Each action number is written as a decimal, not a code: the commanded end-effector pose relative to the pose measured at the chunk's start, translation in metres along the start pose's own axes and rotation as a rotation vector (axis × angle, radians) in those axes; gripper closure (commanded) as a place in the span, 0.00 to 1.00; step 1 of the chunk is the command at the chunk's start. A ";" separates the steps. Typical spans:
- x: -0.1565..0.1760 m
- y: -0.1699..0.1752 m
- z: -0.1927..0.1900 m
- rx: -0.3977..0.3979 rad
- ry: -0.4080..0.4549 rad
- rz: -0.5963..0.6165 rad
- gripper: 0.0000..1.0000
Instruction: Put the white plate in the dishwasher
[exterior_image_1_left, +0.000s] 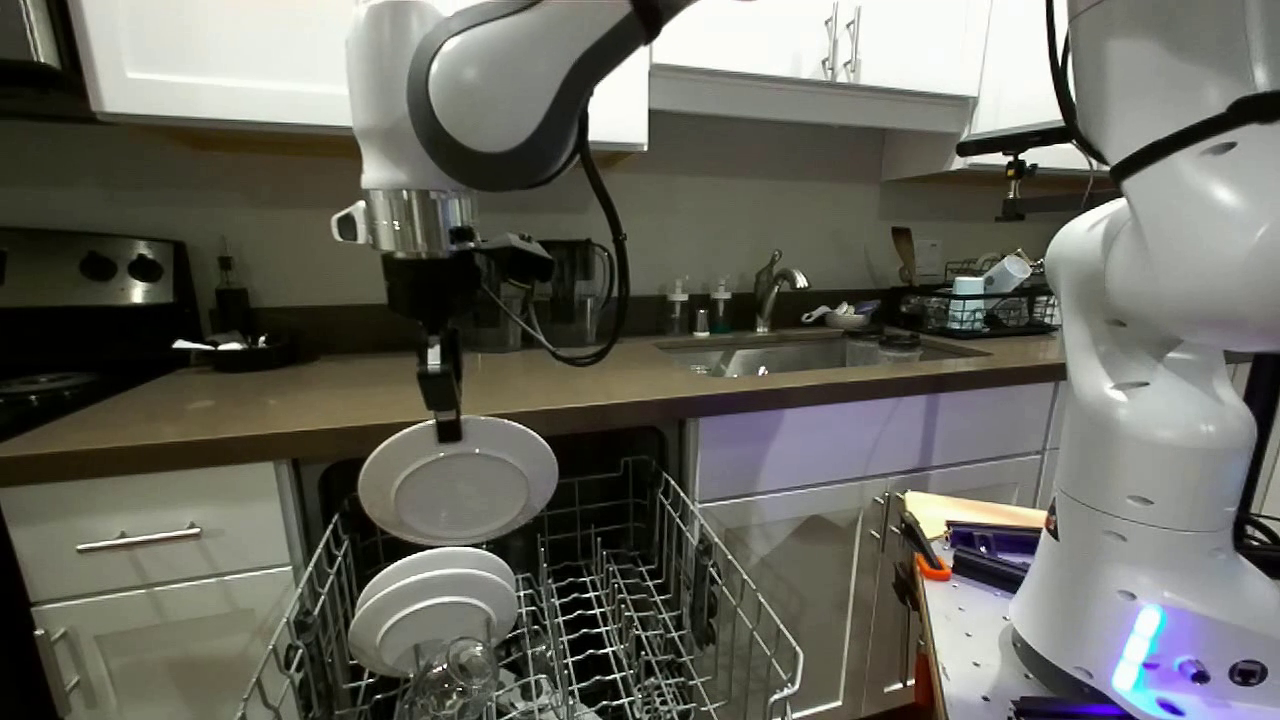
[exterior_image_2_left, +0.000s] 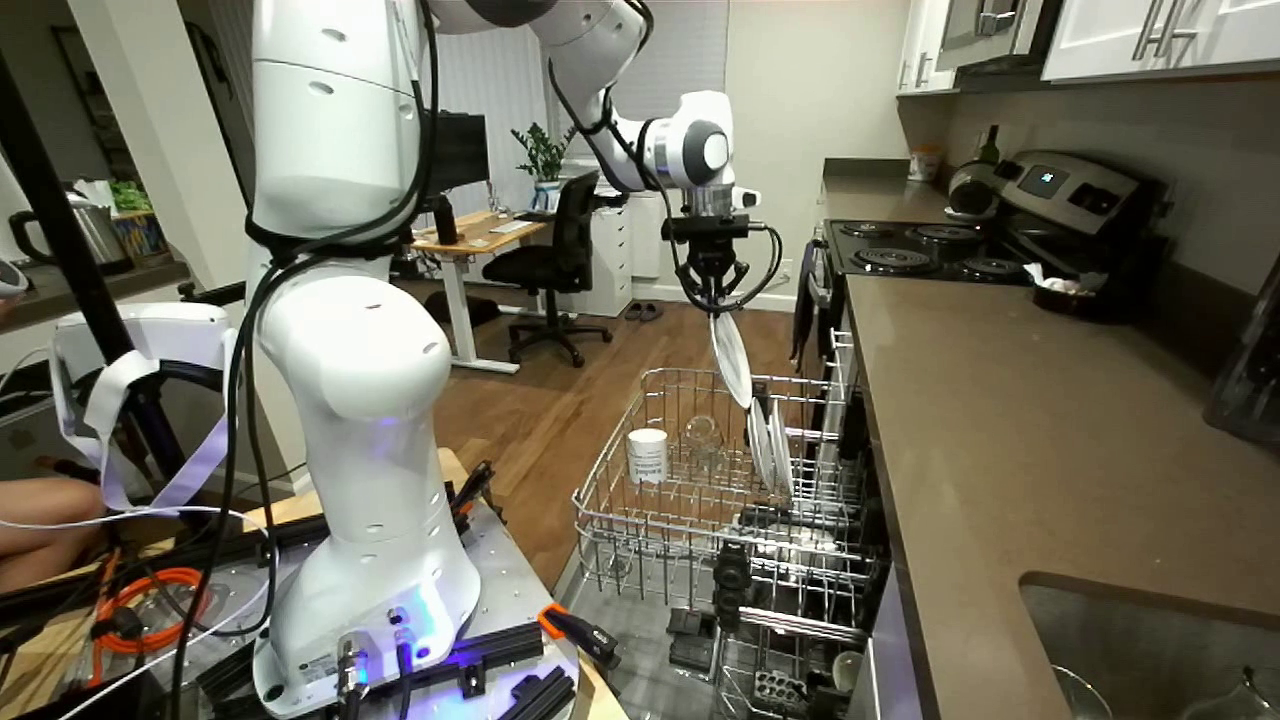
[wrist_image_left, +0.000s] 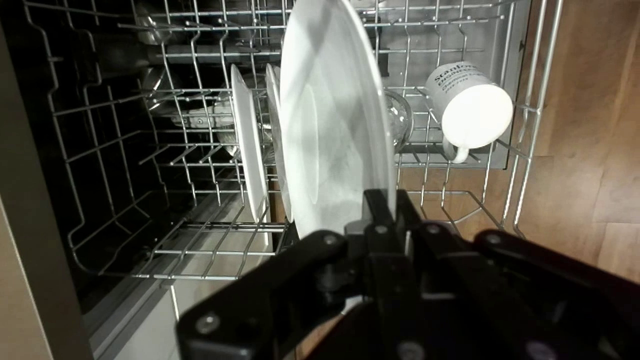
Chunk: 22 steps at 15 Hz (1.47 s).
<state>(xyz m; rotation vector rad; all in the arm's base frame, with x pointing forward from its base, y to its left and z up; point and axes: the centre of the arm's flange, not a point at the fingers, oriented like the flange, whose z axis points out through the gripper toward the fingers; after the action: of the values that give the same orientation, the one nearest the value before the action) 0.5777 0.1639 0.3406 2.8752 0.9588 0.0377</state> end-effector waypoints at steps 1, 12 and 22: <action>0.009 0.013 0.003 0.049 -0.011 -0.025 0.99; 0.021 0.016 0.035 0.118 -0.039 -0.069 0.98; 0.040 0.017 0.071 0.131 -0.064 -0.084 0.98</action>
<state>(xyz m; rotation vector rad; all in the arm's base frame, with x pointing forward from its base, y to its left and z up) 0.6081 0.1687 0.2707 2.9197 1.0694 -0.1210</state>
